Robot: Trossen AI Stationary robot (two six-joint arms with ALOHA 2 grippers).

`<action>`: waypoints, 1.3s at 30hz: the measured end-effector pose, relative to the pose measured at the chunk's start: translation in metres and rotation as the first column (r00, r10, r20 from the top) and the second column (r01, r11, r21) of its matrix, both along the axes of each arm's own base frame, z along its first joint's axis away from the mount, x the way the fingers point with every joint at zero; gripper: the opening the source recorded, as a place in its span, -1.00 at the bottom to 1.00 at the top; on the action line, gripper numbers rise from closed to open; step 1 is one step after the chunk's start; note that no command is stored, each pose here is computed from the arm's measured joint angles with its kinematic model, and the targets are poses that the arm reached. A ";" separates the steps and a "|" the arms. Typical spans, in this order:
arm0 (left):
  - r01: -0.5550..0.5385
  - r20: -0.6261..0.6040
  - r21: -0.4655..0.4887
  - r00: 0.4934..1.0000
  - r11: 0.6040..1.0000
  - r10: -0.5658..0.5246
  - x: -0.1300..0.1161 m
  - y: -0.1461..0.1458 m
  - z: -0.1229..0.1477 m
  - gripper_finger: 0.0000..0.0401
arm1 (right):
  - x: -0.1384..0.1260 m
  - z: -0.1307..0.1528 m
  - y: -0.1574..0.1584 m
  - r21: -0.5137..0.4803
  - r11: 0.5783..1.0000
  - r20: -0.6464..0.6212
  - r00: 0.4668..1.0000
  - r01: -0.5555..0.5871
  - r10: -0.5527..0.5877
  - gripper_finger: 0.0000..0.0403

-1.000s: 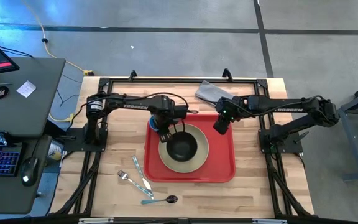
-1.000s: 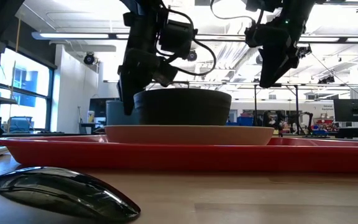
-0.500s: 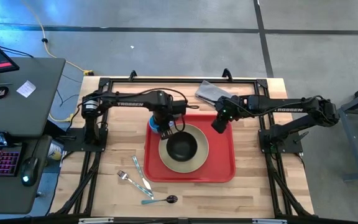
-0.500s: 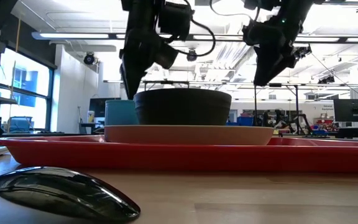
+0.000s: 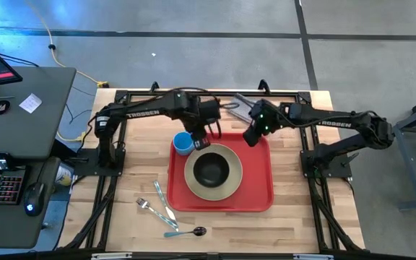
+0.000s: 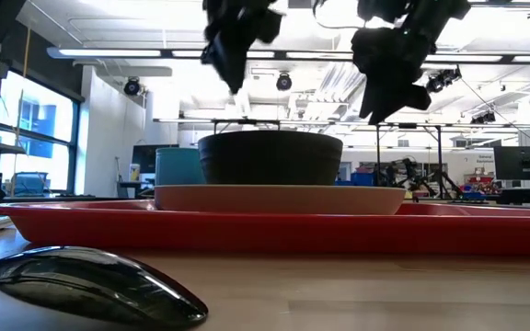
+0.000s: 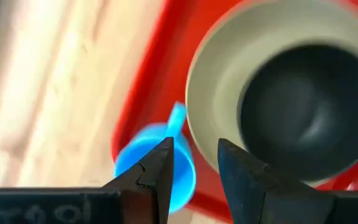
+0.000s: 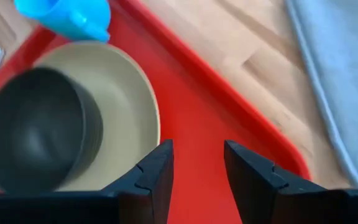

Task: Set up tray
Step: Put the gray napkin on the red tray to the right of the brown plate

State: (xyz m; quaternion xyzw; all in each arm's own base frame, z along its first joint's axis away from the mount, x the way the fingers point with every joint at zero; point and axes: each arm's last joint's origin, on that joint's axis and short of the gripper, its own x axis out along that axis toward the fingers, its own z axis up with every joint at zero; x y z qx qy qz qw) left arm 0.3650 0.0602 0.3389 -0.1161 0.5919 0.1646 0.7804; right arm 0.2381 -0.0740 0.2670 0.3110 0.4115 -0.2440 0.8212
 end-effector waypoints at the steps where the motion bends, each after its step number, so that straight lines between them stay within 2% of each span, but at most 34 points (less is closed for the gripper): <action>1: 0.000 0.030 0.016 1.000 1.000 -0.001 0.001 0.000 0.007 -0.22 | -0.001 0.000 -0.004 0.006 1.000 0.006 1.000 0.010 -0.010 -0.34; 11: 0.015 0.233 0.162 0.971 0.987 -0.053 -0.002 0.003 0.055 -0.22 | -0.016 0.000 -0.039 0.061 0.993 0.018 0.995 0.096 -0.097 -0.34; 16: -0.018 0.371 0.227 0.926 0.974 -0.070 -0.019 0.009 0.086 -0.22 | -0.024 -0.001 -0.050 0.091 0.983 0.006 0.987 0.158 -0.159 -0.34; 20: -0.052 0.384 0.235 0.922 0.971 -0.044 -0.032 0.027 0.094 -0.22 | -0.031 -0.001 -0.060 0.116 0.978 0.019 0.984 0.173 -0.176 -0.32; 27: -0.082 0.416 0.242 0.909 0.967 -0.027 -0.053 0.046 0.108 -0.22 | -0.043 -0.002 -0.078 0.067 0.971 -0.002 0.974 0.228 -0.228 -0.05; 30: -0.082 0.424 0.259 0.905 0.962 -0.037 -0.059 0.049 0.112 -0.22 | -0.047 -0.005 -0.085 -0.001 0.971 -0.047 0.970 0.239 -0.239 0.06; 33: -0.058 0.432 0.290 0.899 0.955 -0.077 -0.062 0.048 0.117 -0.22 | -0.045 -0.014 -0.091 -0.047 0.976 -0.107 0.971 0.211 -0.215 0.11; 36: -0.037 0.452 0.292 0.886 0.956 -0.103 -0.063 0.047 0.120 -0.22 | -0.040 -0.027 -0.095 -0.038 0.989 -0.175 0.974 0.143 -0.147 0.10; 39: -0.061 0.488 0.273 0.869 0.960 -0.084 -0.063 0.046 0.124 -0.22 | -0.033 -0.044 -0.099 -0.014 0.997 -0.252 0.964 0.077 -0.078 0.07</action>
